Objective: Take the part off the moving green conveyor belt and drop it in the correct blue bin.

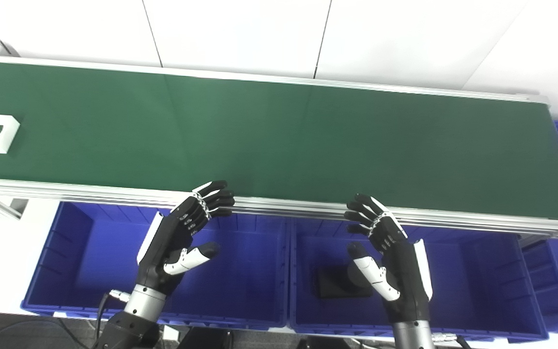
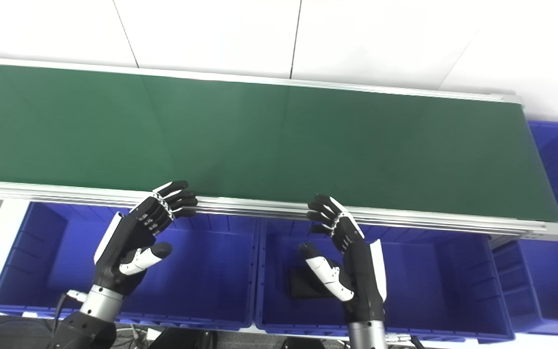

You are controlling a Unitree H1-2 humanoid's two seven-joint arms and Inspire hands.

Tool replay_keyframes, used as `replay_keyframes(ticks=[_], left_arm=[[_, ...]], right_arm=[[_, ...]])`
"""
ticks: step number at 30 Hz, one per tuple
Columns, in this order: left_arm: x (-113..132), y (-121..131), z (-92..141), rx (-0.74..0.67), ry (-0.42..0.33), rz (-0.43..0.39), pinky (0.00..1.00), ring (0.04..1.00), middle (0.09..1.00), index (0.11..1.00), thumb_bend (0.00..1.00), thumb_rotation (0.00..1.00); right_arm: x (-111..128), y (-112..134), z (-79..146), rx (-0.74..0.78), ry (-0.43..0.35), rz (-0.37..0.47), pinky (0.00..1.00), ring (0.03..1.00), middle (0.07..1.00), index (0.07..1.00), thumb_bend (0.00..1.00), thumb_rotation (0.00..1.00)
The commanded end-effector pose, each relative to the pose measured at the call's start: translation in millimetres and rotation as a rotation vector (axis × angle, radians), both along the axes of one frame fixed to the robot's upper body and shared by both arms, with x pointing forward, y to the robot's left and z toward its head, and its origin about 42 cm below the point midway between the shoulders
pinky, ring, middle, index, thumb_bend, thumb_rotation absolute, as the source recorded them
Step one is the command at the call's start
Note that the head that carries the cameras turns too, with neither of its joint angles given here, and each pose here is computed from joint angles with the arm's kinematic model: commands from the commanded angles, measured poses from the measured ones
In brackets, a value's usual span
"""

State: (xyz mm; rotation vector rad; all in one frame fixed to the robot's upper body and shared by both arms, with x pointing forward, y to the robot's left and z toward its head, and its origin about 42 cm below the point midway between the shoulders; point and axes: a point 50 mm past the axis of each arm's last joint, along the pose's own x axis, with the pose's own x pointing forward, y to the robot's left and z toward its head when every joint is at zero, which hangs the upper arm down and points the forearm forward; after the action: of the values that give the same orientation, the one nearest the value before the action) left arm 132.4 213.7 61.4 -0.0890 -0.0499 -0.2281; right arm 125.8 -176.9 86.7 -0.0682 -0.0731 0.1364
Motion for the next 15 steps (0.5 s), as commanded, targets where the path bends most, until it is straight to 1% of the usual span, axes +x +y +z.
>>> replay_keyframes(ticks=[1,8,15], left_arm=[[2.1,-1.3,7.3,-0.005,-0.049,-0.008,0.71,0.755,0.773,0.811,0.94,0.55],[2.7,-3.7,6.0,-0.011,-0.048,-0.005,0.70,0.752,0.770,0.806,0.93,0.54],[2.1,-14.1,4.5,0.012,-0.051,-0.012,0.70,0.749,0.764,0.809,0.93,0.56]], right_arm=[[0.8,1.2,7.4,0.018,-0.072,0.000,0.66,0.743,0.780,0.819,0.58,0.61],[0.7,-0.1,6.7,0.023,-0.069,-0.004,0.65,0.738,0.774,0.815,0.58,0.61],[-0.3,-7.8,2.4,0.032,-0.066,-0.005,0.66,0.739,0.775,0.817,0.58,0.60]])
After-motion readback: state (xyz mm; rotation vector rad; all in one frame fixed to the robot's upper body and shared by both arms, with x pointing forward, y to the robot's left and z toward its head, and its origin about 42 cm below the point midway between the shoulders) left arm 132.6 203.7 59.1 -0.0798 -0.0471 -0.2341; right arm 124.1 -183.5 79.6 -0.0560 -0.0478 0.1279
